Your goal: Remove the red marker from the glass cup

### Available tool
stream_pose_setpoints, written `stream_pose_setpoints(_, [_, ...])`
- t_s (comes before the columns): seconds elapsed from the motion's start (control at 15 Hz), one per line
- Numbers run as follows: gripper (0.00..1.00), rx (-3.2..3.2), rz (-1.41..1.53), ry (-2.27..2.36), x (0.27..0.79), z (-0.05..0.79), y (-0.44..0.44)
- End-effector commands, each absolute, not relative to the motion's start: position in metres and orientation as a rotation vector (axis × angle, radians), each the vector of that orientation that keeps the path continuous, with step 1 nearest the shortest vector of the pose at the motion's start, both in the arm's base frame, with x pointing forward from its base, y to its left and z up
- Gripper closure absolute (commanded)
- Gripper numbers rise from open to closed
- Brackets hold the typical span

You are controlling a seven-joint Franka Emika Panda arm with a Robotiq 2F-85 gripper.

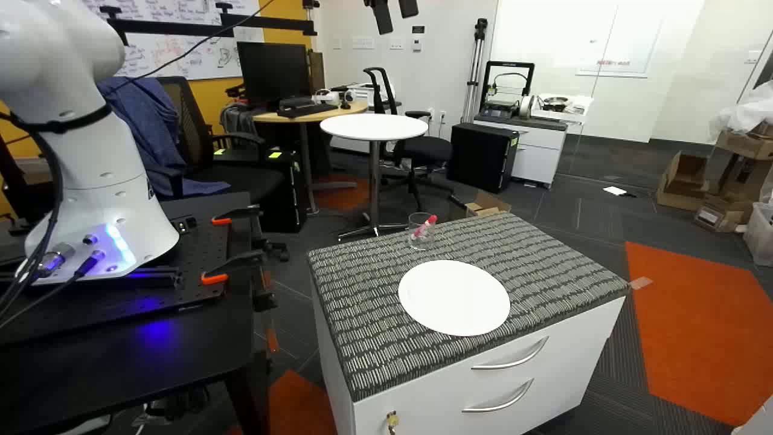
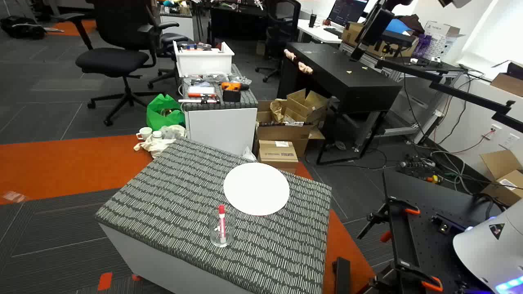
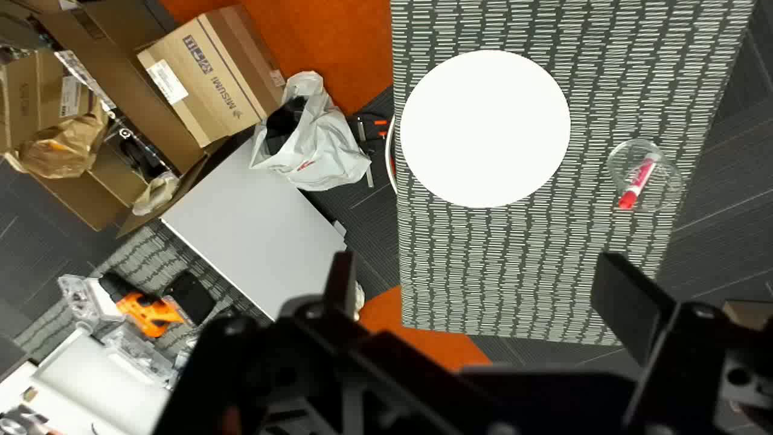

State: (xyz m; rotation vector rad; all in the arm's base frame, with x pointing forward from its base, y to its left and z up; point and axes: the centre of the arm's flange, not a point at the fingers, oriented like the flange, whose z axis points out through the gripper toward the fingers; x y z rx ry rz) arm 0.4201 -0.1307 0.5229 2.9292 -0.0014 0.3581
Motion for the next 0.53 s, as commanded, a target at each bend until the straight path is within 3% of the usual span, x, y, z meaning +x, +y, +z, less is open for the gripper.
stream_pose_setpoints(0.0, [0.00,2.929,0.358,-0.001,0.4201,0.5229,-0.1307])
stream_pose_setpoints(0.47, [0.00,2.923,0.393,0.018,0.4280,0.5221,-0.1298])
